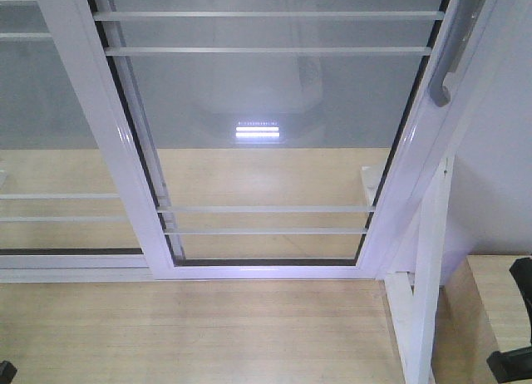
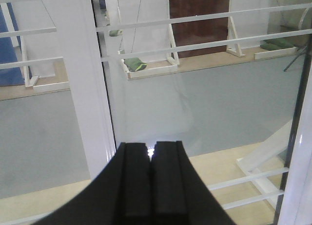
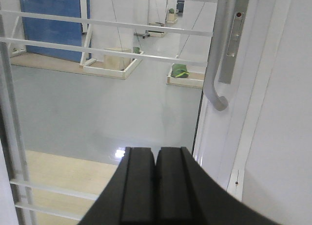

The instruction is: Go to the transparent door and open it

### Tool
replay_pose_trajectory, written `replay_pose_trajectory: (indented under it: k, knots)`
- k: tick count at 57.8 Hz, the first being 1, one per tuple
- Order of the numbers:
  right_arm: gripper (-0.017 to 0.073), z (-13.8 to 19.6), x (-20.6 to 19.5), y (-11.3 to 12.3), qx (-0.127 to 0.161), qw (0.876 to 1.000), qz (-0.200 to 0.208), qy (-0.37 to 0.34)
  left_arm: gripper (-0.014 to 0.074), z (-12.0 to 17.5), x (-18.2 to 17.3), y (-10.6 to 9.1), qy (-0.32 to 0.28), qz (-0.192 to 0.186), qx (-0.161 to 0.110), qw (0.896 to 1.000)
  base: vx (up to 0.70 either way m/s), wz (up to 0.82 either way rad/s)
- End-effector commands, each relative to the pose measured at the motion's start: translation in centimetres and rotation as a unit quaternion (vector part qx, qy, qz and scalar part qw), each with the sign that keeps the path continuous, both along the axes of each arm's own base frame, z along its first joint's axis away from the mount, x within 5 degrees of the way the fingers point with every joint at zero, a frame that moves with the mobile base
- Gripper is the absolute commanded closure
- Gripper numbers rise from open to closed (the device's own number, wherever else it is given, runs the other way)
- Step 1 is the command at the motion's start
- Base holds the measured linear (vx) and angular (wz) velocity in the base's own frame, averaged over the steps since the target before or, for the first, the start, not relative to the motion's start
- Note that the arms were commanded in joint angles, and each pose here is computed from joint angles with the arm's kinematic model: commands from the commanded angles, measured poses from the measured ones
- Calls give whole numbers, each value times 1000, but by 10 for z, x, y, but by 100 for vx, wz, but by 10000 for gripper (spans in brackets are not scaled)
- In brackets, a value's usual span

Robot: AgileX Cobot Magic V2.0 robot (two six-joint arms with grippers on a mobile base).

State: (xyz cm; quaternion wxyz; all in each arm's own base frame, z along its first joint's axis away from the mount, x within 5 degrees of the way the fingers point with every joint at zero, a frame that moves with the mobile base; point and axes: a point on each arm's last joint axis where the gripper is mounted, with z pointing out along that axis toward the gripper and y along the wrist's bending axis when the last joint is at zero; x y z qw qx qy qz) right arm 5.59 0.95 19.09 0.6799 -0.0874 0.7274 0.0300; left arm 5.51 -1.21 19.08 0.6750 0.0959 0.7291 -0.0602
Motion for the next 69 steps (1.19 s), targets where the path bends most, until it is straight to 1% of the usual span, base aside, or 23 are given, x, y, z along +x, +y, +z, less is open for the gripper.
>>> replay_pose_trajectory:
  k: [1, 69]
  knots:
    - [564, 4, 0, -1, 1, 999, -4, -42, 590, -1, 1, -1, -28, -4, -16, 999, 7, -1]
    - [564, 4, 0, -1, 1, 999, -4, -42, 590, -1, 1, -1, -28, -4, -16, 999, 5, 0]
